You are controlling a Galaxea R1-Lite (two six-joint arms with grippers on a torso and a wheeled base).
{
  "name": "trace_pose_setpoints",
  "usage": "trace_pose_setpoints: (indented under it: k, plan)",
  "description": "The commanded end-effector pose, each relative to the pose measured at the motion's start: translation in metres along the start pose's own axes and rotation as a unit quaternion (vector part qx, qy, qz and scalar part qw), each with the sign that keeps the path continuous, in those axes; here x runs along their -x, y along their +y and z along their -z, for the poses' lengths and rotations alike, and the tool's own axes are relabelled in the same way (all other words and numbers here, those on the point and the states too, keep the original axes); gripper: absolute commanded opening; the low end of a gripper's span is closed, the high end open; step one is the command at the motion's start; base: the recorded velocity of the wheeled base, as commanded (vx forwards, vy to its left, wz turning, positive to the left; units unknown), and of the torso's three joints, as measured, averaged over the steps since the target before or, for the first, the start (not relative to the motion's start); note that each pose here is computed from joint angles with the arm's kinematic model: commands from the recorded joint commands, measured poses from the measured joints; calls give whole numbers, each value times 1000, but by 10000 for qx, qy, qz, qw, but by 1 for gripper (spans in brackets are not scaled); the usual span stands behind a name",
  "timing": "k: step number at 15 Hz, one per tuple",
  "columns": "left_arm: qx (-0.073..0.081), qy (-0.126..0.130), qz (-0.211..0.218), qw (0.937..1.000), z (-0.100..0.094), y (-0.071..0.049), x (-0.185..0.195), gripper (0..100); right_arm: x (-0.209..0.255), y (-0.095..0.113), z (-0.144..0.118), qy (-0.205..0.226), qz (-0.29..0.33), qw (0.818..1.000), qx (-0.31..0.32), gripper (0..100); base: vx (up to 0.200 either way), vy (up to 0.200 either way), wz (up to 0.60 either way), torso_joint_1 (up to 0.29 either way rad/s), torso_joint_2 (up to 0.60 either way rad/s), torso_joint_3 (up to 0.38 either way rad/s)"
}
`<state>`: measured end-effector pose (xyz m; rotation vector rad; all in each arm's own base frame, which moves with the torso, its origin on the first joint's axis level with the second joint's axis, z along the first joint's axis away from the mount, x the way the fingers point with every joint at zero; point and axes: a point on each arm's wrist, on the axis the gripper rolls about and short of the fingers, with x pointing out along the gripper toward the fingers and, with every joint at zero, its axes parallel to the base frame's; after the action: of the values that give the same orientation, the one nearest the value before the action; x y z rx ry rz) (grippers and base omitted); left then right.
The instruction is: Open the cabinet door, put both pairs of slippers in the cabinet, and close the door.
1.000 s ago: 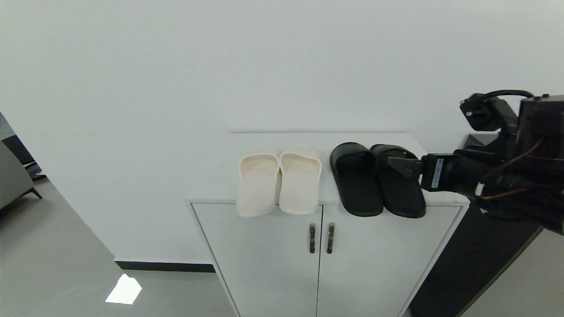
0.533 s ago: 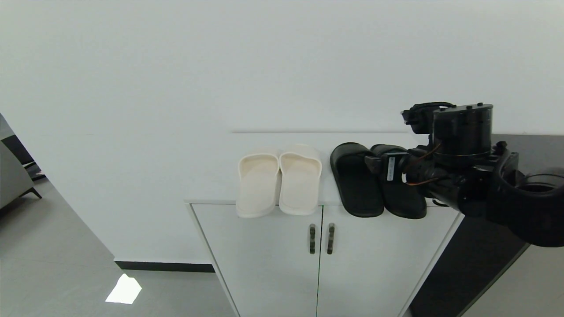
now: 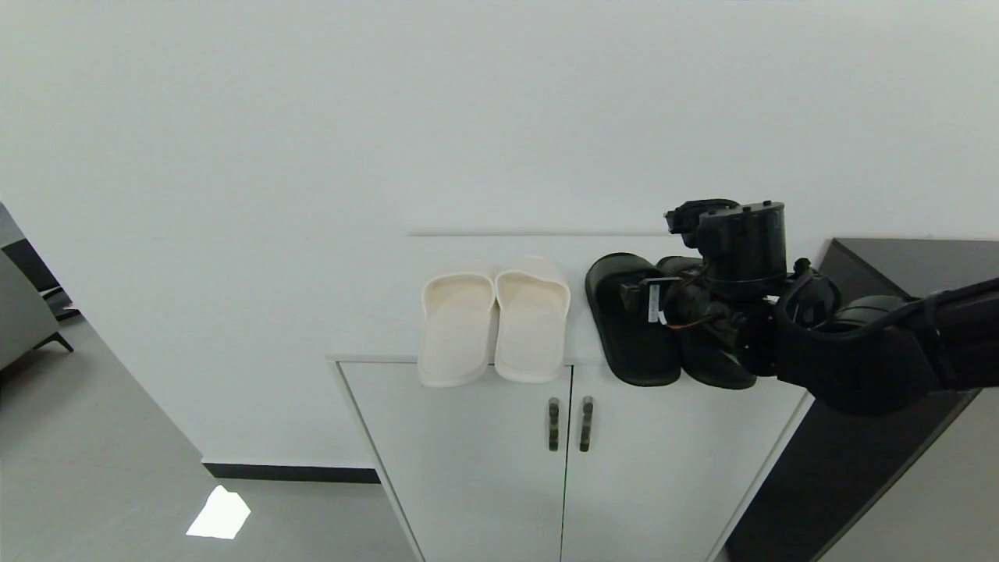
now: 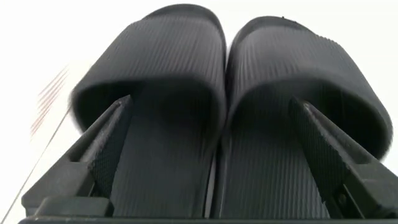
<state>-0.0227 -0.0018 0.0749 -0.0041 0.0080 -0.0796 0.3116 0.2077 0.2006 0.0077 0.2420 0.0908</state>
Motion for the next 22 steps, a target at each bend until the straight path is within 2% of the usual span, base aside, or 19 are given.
trace_pose_setpoints:
  k: [1, 10, 11, 15, 17, 19, 22]
  plan:
    - [4, -1, 1, 10000, 0, 0, 0, 0, -18, 1, 3, 22, 92, 10000, -11, 100, 0, 0, 0, 0, 0, 0]
    - [19, -1, 1, 10000, 0, 0, 0, 0, -60, -7, 7, -10, 393, 9992, -101, 100, 0, 0, 0, 0, 0, 0]
    - [19, -1, 1, 10000, 0, 0, 0, 0, -62, -6, 7, -24, 391, 9992, -107, 0, 0, 0, 0, 0, 0, 0]
    - [19, -1, 1, 10000, 0, 0, 0, 0, -64, -5, 0, -132, 383, 9990, -164, 0, 0, 0, 0, 0, 0, 0]
    - [19, -1, 1, 10000, 0, 0, 0, 0, -56, -7, -13, -281, 353, 9987, -240, 0, 0, 0, 0, 0, 0, 0]
    - [19, -1, 1, 10000, 0, 0, 0, 0, -33, -10, -28, -367, 234, 9987, -274, 0, 0, 0, 0, 0, 0, 0]
    - [19, -1, 1, 10000, 0, 0, 0, 0, 17, -16, -40, -428, -313, 9982, -290, 0, 0, 0, 0, 0, 0, 0]
